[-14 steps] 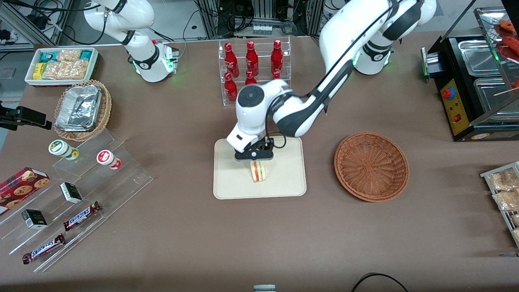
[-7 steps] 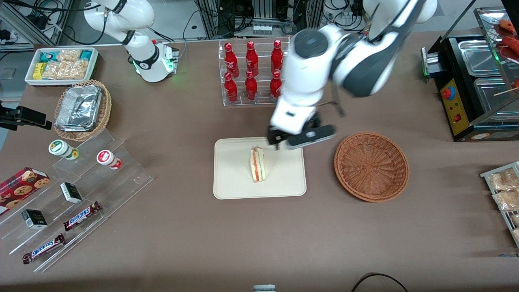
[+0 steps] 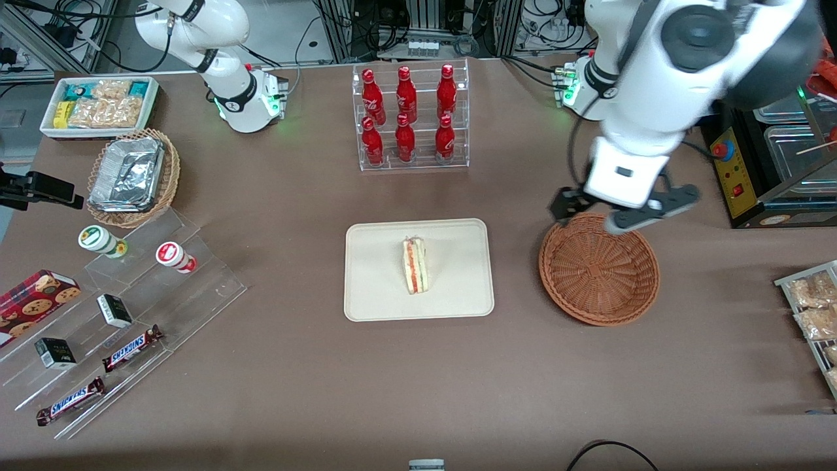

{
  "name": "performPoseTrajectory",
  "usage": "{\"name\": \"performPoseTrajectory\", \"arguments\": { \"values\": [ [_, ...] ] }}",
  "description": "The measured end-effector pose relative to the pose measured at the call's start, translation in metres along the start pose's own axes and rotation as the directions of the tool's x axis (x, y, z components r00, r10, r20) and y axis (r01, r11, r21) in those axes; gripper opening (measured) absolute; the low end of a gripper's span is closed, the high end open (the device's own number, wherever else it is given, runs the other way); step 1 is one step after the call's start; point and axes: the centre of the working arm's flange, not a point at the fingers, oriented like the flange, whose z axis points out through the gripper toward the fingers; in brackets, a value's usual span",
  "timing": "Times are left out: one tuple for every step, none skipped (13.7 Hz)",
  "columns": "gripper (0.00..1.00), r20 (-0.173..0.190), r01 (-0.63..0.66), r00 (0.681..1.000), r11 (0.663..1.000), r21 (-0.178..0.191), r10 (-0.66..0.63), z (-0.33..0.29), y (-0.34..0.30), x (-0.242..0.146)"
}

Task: Place sandwich from basket to tray

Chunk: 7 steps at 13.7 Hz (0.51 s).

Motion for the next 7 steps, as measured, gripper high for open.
{"name": "performPoseTrajectory", "arguments": {
  "values": [
    [1.0,0.012,-0.036,0.999,0.999,0.001,0.036,0.001,-0.021,0.008],
    [1.0,0.022,-0.073,0.997,0.997,-0.005,0.073,0.001,-0.043,0.015],
    [1.0,0.032,-0.117,0.993,0.993,-0.016,0.118,-0.001,-0.067,0.019],
    [1.0,0.04,-0.159,0.986,0.987,-0.024,0.16,-0.004,-0.09,0.021],
    [1.0,0.045,-0.192,0.98,0.981,-0.025,0.193,-0.007,-0.109,0.02],
    [1.0,0.046,-0.218,0.975,0.976,-0.02,0.219,-0.01,-0.12,0.016],
    [1.0,0.049,-0.243,0.969,0.97,-0.011,0.243,-0.011,-0.127,0.009]
  ]
}}
